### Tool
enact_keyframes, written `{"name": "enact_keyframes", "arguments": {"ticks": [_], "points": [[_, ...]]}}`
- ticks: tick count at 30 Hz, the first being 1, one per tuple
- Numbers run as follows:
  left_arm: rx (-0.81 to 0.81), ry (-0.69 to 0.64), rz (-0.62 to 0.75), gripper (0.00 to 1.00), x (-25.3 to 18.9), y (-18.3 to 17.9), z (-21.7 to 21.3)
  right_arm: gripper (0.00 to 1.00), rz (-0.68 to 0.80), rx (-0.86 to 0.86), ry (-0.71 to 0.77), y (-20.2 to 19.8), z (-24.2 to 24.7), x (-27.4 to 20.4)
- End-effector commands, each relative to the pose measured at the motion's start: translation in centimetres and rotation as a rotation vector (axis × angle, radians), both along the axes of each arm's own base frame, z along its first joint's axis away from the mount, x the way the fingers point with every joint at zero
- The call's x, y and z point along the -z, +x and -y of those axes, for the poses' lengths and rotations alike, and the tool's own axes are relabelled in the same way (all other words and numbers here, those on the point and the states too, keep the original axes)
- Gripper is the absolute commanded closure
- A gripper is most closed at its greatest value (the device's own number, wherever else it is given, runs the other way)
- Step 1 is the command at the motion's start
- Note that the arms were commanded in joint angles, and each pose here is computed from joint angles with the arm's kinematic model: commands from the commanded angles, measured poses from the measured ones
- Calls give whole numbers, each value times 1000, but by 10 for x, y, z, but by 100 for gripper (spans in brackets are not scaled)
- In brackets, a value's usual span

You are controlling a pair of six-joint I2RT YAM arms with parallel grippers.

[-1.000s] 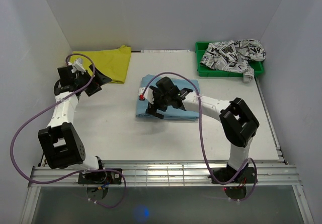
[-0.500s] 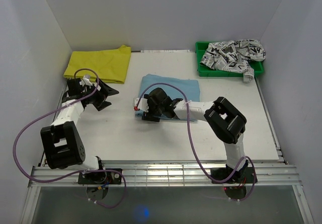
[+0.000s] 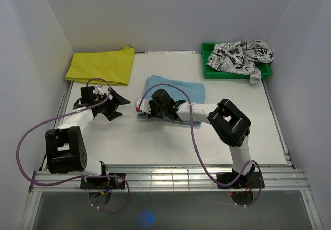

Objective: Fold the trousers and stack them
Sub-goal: Neatly place the folded trousers to the corner

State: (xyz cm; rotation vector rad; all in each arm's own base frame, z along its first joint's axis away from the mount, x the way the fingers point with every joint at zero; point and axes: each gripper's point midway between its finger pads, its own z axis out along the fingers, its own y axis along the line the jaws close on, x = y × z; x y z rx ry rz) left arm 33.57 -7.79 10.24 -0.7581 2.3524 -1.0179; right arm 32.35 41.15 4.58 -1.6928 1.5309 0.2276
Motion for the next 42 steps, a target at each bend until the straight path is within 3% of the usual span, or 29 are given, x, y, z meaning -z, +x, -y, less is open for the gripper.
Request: {"name": "enact_keyframes", "arguments": {"ticks": [1, 9, 16, 21, 30, 33, 34, 35, 37, 39, 42], "points": [[12, -7, 78, 2, -15, -2, 21, 92, -116, 22, 68, -2, -14, -15], [-5, -76, 92, 2, -4, 19, 60, 92, -257, 74, 123, -8, -13, -26], [-34, -146, -31, 2, 27, 23, 94, 92, -318, 121, 165, 0, -13, -31], [-77, -159, -112, 10, 43, 19, 102, 92, -333, 158, 190, 11, -14, -36], [-107, -126, -84, 37, 48, 37, 111, 92, -396, 142, 203, 0, -14, -34], [-96, -127, -90, 60, 53, 41, 114, 92, -402, 146, 199, -4, -9, -36], [-95, -132, -93, 65, 53, 41, 115, 88, -404, 162, 199, -4, -4, -39], [-91, -132, -100, 85, 55, 40, 115, 82, -402, 182, 203, -2, 0, -42], [-102, -134, -104, 99, 55, 41, 114, 63, -413, 242, 240, 7, 15, -58], [-110, -146, -114, 100, 52, 39, 115, 40, -449, 302, 248, 13, 34, -66], [-139, -168, -143, 100, 46, 37, 114, 20, -530, 457, 292, 30, 80, -89]]}}
